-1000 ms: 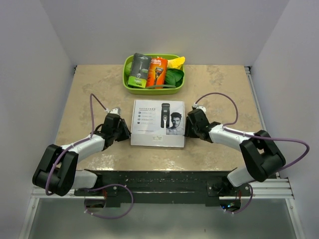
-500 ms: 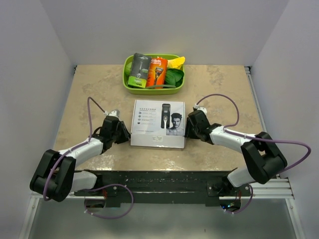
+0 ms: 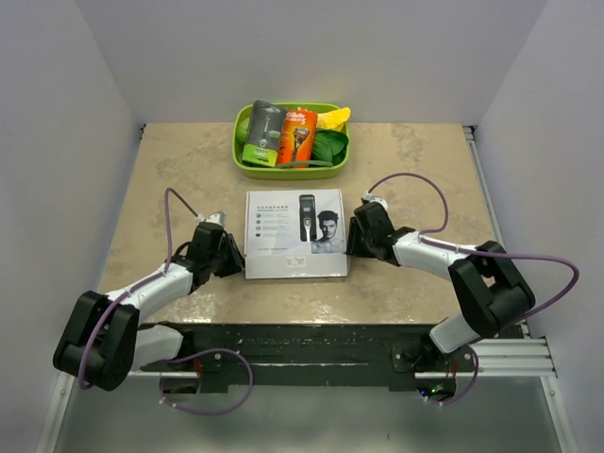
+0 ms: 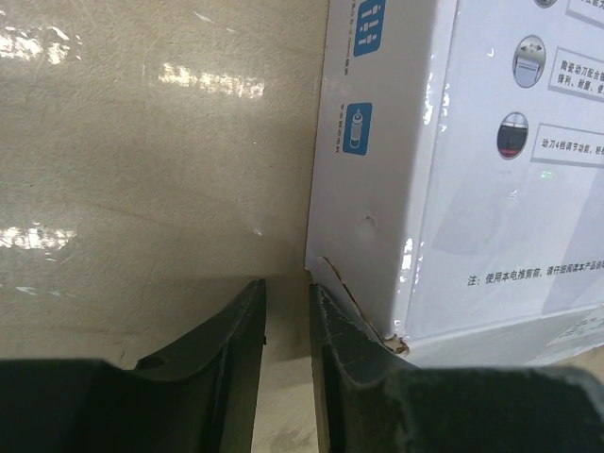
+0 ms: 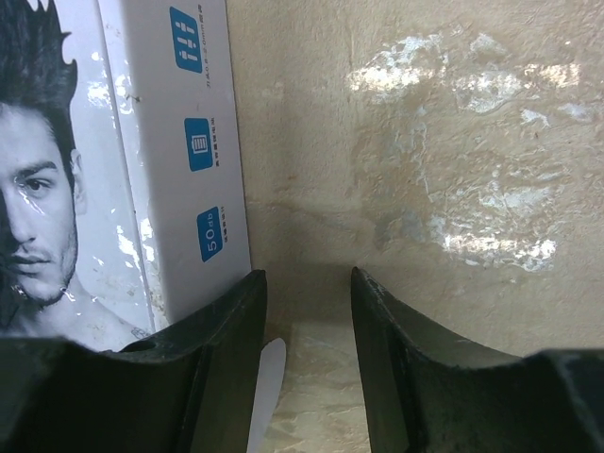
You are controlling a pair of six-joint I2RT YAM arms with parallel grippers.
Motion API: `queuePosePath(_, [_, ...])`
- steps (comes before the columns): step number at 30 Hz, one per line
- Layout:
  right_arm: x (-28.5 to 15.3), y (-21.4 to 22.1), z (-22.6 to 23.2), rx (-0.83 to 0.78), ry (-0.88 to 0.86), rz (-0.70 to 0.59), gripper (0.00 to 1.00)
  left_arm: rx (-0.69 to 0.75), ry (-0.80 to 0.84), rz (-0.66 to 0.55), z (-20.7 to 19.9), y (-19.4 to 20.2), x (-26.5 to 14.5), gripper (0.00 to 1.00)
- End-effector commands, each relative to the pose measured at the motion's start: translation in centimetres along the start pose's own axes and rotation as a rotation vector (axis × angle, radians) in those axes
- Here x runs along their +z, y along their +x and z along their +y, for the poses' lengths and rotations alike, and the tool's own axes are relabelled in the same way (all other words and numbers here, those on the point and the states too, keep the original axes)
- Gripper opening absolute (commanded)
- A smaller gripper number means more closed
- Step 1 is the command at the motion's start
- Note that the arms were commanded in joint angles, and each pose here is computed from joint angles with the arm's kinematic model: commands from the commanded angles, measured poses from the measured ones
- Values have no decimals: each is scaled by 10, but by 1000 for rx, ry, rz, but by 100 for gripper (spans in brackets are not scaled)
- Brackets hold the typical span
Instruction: Sort the hair-cutting tools
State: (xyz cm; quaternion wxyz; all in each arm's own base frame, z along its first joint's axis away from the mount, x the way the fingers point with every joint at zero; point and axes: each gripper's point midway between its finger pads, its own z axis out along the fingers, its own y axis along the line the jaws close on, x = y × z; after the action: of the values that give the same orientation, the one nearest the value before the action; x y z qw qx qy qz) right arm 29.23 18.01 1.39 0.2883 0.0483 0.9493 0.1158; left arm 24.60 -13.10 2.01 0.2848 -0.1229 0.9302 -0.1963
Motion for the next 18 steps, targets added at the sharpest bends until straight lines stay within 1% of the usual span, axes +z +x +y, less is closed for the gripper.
queuePosePath(1, [-8,93,8,-19,-84,371,47,13,312,68,-70,3,-18,31])
queuePosePath(3, [-11,91,5,-31,-70,375,47,9,332,68,-74,2,-21,31])
queuePosePath(7, [-14,79,1,-37,-19,334,48,6,361,70,-81,-1,-24,30])
queuePosePath(8, [-14,71,-5,-37,24,307,49,5,362,71,-82,-1,-25,30])
queuePosePath(10, [-18,61,-5,-21,47,267,50,10,367,64,-84,-3,-26,30])
queuePosePath(11, [-19,50,-13,-19,102,223,50,10,368,63,-84,-4,-27,30])
queuePosePath(14, [-27,28,-15,2,148,146,51,9,368,61,-85,-6,-27,30])
queuePosePath(18, [-30,19,-13,5,148,116,51,13,366,61,-85,-6,-27,30])
